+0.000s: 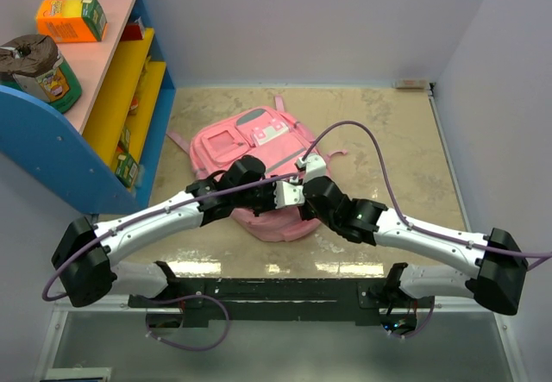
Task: Pack the student bag
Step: Zip the student bag at the center of the board.
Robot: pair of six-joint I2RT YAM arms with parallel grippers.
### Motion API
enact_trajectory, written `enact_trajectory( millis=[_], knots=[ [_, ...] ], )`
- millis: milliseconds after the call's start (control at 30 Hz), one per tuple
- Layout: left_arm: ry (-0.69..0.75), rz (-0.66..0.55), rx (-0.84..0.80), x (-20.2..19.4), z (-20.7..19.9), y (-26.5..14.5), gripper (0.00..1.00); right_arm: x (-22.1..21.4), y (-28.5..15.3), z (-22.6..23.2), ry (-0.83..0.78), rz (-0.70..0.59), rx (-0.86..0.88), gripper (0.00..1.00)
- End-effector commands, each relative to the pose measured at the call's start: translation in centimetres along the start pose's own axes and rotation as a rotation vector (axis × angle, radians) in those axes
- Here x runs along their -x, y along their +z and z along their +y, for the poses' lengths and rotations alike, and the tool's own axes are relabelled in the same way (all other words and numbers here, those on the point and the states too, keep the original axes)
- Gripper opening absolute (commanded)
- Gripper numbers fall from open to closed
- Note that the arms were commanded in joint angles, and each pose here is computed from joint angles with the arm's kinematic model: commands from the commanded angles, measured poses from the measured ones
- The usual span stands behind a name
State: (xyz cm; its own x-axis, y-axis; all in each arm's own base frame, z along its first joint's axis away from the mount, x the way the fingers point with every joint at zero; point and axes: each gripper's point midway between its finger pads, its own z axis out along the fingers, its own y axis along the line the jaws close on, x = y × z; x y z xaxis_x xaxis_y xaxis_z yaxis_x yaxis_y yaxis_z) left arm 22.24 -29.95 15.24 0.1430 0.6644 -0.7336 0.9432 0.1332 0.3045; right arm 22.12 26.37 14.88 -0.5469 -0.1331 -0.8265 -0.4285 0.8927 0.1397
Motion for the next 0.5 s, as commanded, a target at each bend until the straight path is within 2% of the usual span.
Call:
enact_trajectory(
  millis=[0, 67, 333, 467],
  knots=[
    [-0.038, 0.109, 0.189, -3.3, 2.5, -0.4, 0.08, 3.2, -0.6, 1.8, 0.077, -0.108, 0.077, 0.0],
    [-0.036, 0.103, 0.169, -3.2, 2.1, -0.6, 0.0, 3.0, -0.3, 1.6, 0.081, -0.1, 0.066, 0.0],
    [0.044, 0.125, 0.021, -4.7, -1.0, -3.4, 0.0, 2.8, 0.3, -1.6, 0.088, -0.063, -0.007, 0.0],
    [0.047, 0.146, -0.003, -6.6, -0.8, -5.6, 0.0, 2.7, 0.6, -3.2, 0.093, -0.041, -0.043, 0.0]
  ],
)
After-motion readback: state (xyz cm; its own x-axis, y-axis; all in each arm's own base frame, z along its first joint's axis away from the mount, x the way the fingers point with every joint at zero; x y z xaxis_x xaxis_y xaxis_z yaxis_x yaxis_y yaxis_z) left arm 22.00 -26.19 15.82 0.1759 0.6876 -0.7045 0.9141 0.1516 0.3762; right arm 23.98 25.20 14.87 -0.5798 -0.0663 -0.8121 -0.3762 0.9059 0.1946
